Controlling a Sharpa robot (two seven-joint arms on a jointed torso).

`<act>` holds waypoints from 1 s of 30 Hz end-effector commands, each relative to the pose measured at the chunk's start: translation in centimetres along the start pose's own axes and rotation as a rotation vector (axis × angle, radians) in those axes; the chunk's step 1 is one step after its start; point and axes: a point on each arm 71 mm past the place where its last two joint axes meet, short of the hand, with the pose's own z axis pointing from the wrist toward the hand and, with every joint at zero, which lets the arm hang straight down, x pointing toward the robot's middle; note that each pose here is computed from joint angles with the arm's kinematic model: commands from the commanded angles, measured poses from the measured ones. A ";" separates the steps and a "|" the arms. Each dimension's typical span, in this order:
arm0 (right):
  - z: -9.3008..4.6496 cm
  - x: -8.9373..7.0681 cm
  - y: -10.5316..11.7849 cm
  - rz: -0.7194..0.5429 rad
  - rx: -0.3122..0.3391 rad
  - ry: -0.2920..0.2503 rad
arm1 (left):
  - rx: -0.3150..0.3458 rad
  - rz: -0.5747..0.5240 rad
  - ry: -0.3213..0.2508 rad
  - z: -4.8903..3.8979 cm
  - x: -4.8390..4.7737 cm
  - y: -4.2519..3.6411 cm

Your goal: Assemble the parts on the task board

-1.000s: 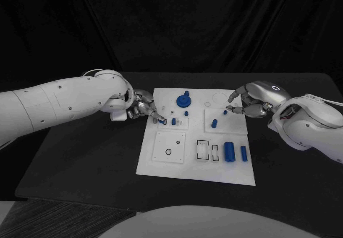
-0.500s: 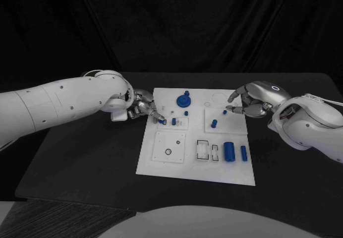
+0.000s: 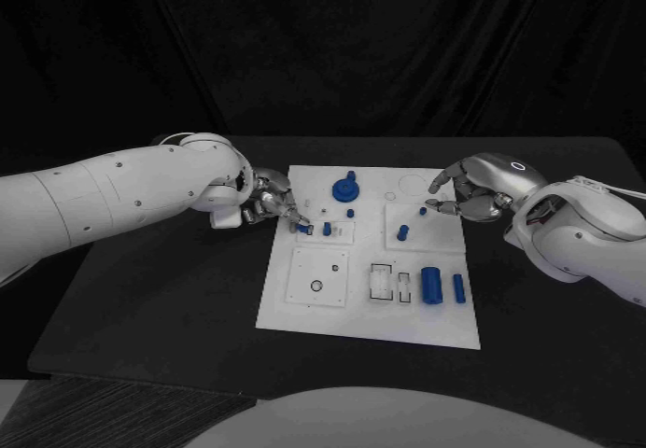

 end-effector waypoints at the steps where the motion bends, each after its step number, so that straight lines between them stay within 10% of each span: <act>1: 0.0 0.1 -0.1 -0.004 0.016 0.008 | 0.021 0.000 0.022 0.35 0.59 -0.02; 30: 0.1 0.2 -0.4 -0.008 0.027 0.021 | 0.040 -0.018 -0.026 0.11 0.28 0.50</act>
